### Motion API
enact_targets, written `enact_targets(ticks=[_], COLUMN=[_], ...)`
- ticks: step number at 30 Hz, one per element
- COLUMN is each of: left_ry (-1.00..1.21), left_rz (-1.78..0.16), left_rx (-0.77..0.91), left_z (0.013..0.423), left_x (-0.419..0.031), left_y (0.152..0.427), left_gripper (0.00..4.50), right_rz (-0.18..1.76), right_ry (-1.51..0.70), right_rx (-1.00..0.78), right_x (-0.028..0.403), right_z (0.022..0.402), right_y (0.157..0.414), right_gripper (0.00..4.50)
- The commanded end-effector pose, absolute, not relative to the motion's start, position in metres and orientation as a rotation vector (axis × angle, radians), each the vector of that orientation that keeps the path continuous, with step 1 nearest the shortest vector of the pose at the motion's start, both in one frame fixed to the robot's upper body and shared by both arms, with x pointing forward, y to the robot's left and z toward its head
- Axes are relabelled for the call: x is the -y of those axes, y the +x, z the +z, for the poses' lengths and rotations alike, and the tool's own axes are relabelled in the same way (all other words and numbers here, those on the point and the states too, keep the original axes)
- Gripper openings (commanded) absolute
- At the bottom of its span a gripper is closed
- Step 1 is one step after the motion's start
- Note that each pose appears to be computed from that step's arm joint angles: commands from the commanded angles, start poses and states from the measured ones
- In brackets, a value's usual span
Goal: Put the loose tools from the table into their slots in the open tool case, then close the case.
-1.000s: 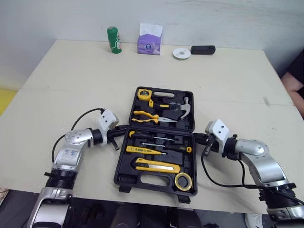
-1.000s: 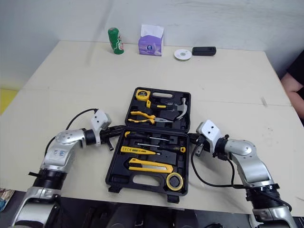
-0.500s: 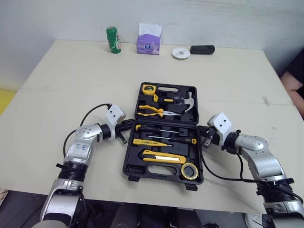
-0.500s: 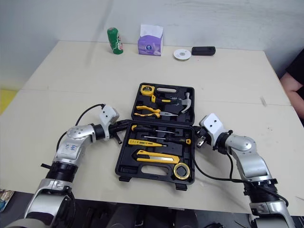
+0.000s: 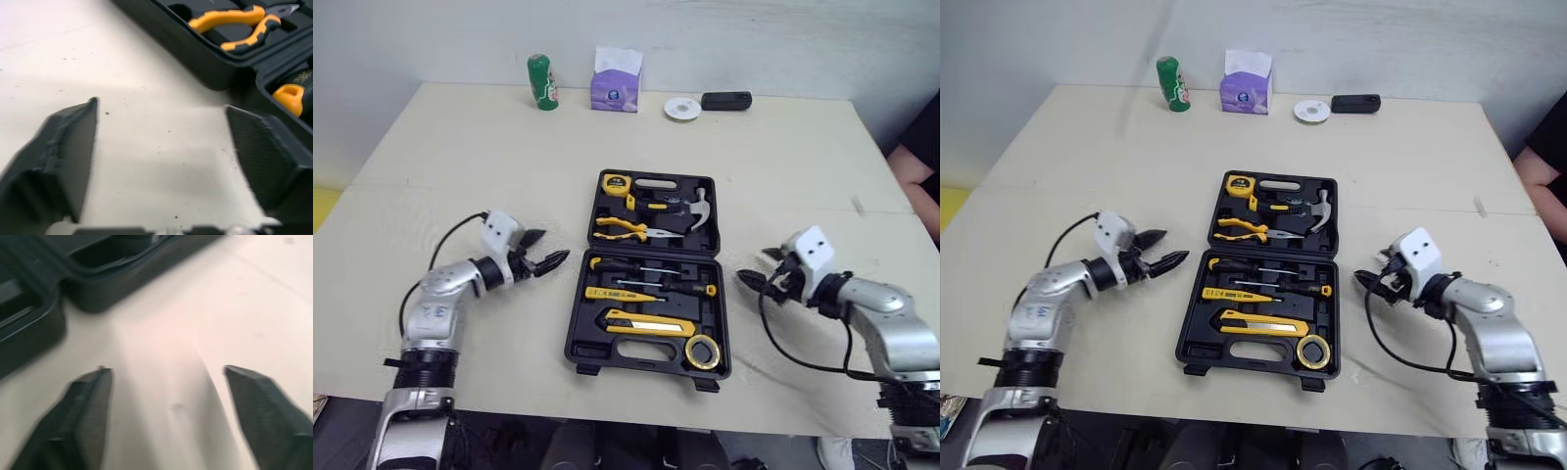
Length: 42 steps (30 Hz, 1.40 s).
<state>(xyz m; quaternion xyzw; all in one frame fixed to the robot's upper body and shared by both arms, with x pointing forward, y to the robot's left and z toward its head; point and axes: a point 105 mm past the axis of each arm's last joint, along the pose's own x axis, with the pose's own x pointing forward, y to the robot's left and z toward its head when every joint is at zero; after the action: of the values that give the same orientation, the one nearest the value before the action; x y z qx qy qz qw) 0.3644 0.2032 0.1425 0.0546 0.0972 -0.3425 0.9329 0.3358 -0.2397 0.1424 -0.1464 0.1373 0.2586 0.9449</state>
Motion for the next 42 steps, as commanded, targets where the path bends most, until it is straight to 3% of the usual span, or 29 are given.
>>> enact_targets(ticks=[1, 5, 9, 18, 30, 42], left_ry=[0.038, -0.057, -0.083, -0.004, 0.03, 0.055], left_rz=[-0.779, -0.792, -0.759, -0.683, -0.66, -0.6], left_rx=[-0.228, -0.415, -0.513, -0.584, -0.686, -0.686], left_z=[0.18, 0.191, 0.204, 0.201, 0.185, 0.177], left_x=[-0.186, -0.17, -0.153, -0.14, -0.142, -0.148], left_y=[0.366, 0.371, 0.384, 0.415, 0.42, 0.428], left_gripper=[4.5, 4.5, 4.5, 4.5, 4.5, 4.5], right_rz=[0.499, 0.579, 0.534, 0.486, 0.441, 0.386], right_ry=[-0.22, -0.084, 0.043, 0.12, 0.129, 0.14], right_rx=[-0.394, -0.5, -0.597, -0.7, -0.749, -0.745], right_x=[0.239, 0.213, 0.2, 0.179, 0.171, 0.173], right_z=[0.167, 0.182, 0.199, 0.212, 0.2, 0.192], right_y=[0.334, 0.333, 0.347, 0.369, 0.379, 0.388], right_gripper=[4.46, 4.46, 4.46, 4.46, 4.46, 4.46])
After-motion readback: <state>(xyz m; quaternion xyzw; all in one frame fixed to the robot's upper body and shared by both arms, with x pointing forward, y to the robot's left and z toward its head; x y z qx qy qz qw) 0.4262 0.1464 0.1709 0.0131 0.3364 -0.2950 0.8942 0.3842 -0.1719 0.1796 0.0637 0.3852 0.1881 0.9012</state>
